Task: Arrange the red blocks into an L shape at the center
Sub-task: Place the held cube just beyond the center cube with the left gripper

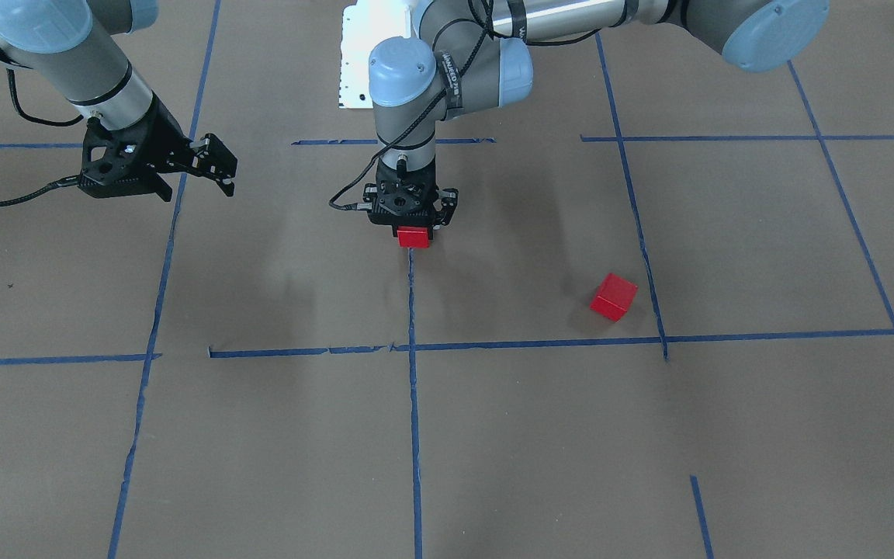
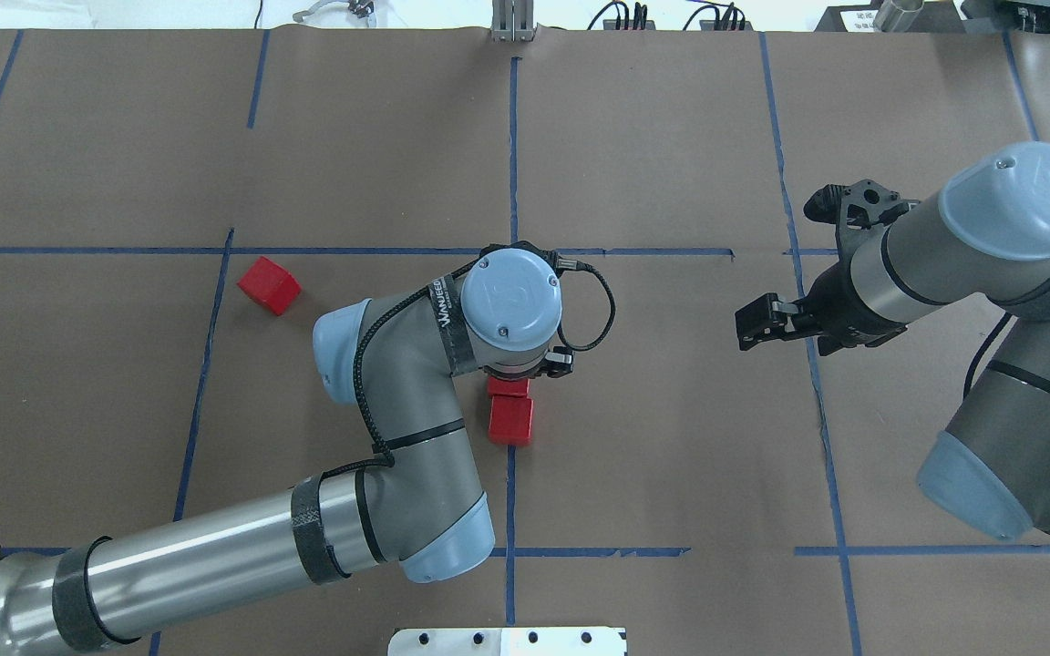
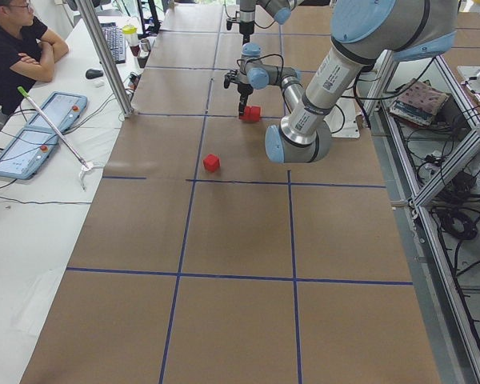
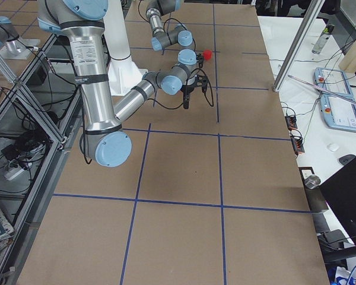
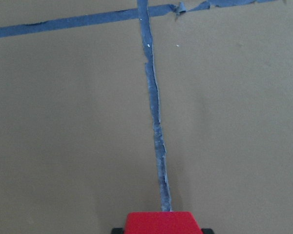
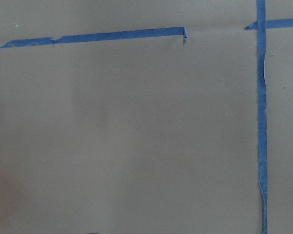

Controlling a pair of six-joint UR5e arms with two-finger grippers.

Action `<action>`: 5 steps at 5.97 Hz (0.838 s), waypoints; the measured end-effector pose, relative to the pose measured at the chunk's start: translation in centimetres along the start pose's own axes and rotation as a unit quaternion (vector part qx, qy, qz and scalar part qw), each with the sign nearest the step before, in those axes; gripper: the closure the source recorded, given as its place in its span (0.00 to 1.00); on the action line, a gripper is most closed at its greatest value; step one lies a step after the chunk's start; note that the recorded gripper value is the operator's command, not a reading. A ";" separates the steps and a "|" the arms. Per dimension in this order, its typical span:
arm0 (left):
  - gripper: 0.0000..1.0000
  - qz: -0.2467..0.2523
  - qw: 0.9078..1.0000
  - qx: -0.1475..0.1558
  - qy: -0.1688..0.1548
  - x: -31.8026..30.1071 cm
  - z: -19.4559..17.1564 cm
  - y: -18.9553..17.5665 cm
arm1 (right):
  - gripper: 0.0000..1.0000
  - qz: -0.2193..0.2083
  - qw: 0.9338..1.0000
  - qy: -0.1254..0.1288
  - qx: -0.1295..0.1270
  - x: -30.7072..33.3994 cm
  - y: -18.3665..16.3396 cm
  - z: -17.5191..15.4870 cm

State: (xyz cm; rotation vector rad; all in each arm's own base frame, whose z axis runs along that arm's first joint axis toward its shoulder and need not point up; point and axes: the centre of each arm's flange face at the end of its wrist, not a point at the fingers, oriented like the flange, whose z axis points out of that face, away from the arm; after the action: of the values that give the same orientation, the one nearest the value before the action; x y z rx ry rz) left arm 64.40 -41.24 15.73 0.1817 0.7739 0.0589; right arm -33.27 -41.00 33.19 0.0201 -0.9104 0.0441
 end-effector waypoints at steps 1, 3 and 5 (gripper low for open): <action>0.94 0.000 1.000 0.000 0.000 0.1 0.0 0.0 | 0.00 0.000 1.000 0.000 0.000 0.0 0.0 0.0; 0.84 0.003 1.000 -0.003 0.000 0.3 0.3 0.3 | 0.00 0.000 1.000 0.001 -0.001 0.0 0.0 0.1; 0.62 0.003 1.000 -0.003 0.000 0.3 0.4 0.4 | 0.00 0.001 1.000 0.001 -0.001 0.0 0.0 0.1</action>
State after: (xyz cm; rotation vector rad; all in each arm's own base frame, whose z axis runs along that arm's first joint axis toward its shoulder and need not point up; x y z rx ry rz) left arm 64.89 -40.83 15.82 0.1786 0.7731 0.0673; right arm -33.32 -40.99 33.27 0.0181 -0.9082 0.0443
